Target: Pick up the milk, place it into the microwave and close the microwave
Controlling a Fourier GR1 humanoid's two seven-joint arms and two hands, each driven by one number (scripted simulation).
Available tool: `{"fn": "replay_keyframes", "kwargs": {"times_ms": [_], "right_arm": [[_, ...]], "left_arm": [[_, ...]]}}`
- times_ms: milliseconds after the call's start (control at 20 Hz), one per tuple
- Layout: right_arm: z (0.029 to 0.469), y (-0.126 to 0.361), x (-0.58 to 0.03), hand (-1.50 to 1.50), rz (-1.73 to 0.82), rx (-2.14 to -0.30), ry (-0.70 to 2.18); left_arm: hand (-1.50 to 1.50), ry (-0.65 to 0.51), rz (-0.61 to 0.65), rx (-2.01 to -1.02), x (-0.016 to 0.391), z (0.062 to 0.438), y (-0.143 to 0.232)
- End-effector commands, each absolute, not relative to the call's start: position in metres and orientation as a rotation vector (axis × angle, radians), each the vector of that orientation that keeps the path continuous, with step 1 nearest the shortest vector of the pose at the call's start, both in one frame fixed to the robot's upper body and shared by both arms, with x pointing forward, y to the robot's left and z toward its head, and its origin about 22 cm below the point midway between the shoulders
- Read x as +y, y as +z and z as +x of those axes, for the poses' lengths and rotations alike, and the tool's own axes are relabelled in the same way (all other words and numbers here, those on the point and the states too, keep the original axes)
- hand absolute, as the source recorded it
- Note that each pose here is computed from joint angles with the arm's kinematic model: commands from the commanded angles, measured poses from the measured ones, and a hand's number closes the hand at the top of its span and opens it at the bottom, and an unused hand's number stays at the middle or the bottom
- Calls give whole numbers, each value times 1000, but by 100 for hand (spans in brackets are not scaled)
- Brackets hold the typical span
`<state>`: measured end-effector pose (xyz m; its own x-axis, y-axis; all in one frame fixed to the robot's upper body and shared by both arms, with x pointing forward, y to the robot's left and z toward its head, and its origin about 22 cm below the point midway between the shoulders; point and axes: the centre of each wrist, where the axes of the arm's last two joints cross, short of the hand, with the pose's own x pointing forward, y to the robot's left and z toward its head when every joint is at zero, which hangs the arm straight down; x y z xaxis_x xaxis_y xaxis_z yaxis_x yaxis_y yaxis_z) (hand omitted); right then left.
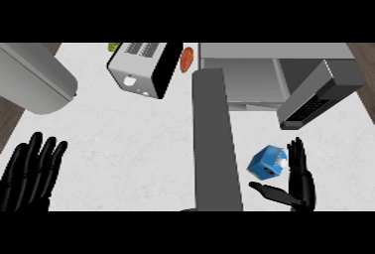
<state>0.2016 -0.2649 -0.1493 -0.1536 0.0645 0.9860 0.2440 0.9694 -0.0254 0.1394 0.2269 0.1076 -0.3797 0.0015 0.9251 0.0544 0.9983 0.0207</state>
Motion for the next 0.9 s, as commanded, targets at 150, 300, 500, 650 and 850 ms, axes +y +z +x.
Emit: {"fn": "replay_keyframes", "kwargs": {"times_ms": [150,300,500,650,850], "right_arm": [[215,-159,-273,150,-299,-1810,109],[224,-156,-262,150,-205,-1852,-20],[215,-161,-251,150,17,-1904,-25],[225,-142,-220,150,69,-1943,-30],[197,-143,-237,150,107,-1935,45]], "left_arm": [[-150,-47,-52,-1961,230,138,103],[-150,-46,-42,-1976,242,142,97],[-150,-49,-57,-1954,237,128,92],[-150,-41,-21,-1965,244,138,101],[-150,-20,-24,-1961,239,141,109]]}}
